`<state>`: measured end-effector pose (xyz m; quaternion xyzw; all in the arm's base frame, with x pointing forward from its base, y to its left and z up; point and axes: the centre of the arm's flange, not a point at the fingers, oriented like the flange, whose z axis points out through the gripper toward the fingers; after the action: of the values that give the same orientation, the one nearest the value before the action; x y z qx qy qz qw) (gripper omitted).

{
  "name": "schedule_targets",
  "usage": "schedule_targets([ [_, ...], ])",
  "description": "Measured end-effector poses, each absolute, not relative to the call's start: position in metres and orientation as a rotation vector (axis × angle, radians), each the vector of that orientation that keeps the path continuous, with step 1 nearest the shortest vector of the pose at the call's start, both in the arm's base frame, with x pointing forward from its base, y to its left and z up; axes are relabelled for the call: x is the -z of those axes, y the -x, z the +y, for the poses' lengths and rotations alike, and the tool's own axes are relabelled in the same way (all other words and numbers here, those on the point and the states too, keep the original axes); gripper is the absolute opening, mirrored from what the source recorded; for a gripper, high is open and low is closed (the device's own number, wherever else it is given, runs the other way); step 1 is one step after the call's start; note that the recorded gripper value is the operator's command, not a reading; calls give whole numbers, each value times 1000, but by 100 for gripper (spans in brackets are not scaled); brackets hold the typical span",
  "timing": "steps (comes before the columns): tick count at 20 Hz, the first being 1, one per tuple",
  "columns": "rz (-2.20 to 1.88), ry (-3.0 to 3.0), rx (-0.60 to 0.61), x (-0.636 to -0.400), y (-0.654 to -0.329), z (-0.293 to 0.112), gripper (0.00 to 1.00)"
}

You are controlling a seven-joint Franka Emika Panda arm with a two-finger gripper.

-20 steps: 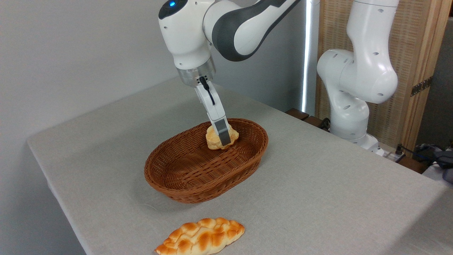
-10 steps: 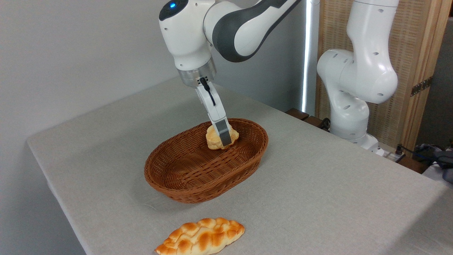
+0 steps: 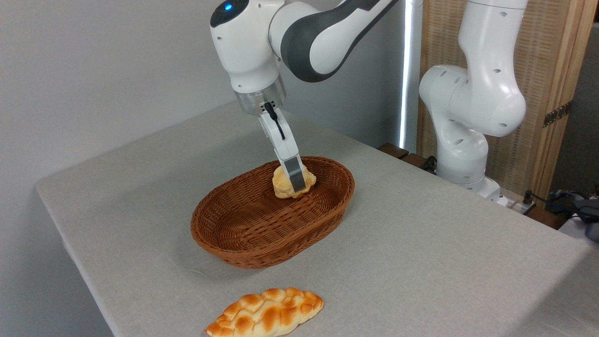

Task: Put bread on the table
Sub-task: 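Adjust the fingers around the round bun and close the gripper, then lift the round bun out of the basket and carry it past the rim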

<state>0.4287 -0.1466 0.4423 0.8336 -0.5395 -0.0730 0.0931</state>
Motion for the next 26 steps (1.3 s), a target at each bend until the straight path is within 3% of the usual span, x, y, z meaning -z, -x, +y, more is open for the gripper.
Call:
schedule_targets([
  [18,-1596,-2477,210,-444,-429,-145,42],
  [26,-1560,-2517,127,-468,-434,-127,42],
])
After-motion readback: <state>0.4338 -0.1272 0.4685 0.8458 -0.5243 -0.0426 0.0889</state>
